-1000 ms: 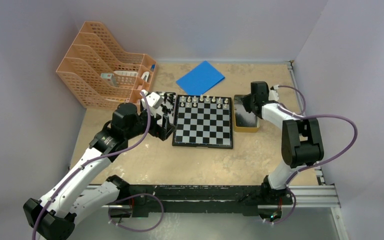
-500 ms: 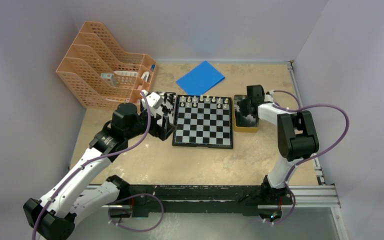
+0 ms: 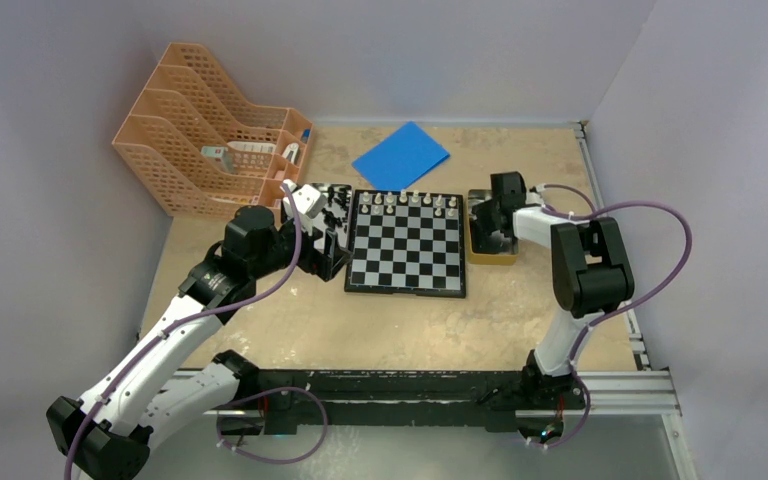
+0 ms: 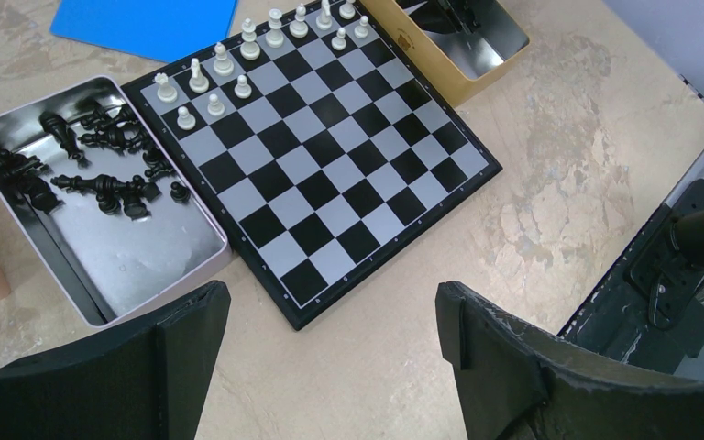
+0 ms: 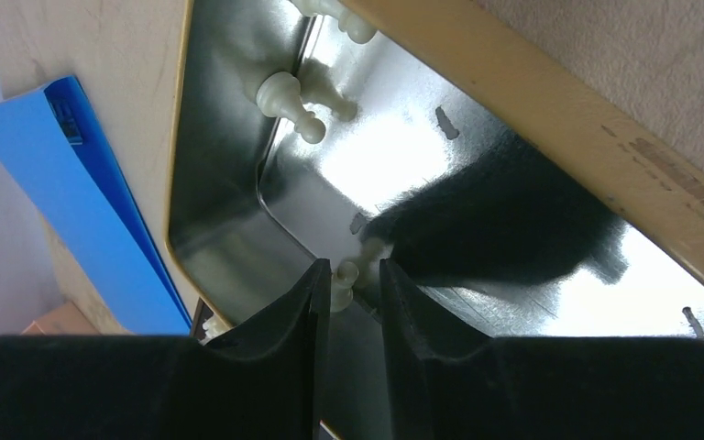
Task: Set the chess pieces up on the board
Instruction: Pick up the chess piece from the storage box.
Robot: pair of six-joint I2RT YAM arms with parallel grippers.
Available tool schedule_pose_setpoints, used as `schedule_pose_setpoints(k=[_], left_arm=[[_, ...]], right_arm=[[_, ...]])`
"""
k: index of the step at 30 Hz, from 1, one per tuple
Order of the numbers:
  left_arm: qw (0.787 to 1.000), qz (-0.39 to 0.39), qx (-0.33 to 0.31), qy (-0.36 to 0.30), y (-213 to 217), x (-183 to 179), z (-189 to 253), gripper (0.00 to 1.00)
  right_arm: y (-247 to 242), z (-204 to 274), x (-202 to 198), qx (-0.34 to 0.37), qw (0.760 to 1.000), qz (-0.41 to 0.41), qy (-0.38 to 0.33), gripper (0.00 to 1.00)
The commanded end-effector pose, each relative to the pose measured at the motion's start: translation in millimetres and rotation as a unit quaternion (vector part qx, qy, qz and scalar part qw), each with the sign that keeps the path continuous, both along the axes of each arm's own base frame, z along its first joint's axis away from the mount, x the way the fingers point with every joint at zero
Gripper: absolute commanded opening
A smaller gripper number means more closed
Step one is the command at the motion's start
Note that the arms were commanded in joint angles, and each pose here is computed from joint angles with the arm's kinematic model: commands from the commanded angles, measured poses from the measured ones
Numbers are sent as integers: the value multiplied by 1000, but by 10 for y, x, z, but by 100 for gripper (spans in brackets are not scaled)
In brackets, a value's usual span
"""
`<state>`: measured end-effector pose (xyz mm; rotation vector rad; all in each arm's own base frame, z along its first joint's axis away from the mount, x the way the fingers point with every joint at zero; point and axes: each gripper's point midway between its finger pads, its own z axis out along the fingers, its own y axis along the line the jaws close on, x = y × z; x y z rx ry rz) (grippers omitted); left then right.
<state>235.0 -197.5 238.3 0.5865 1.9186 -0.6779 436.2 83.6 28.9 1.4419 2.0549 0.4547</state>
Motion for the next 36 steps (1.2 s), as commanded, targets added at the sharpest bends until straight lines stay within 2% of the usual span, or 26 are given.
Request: schedule_pose_setpoints(k=[1, 21, 33, 36], left_arm=[[1000, -9, -9, -28, -18, 6, 148, 83], [999, -9, -9, -29, -13, 2, 152, 83], [999, -8, -9, -31, -8, 0, 161, 83], [999, -8, -8, -32, -5, 3, 160, 83]], right_arm=[[51, 99, 102, 12, 1000, -9, -16, 29], [72, 18, 88, 23, 1000, -14, -11, 20], [60, -27, 102, 19, 1000, -19, 1, 22], [63, -2, 118, 19, 1000, -17, -4, 19]])
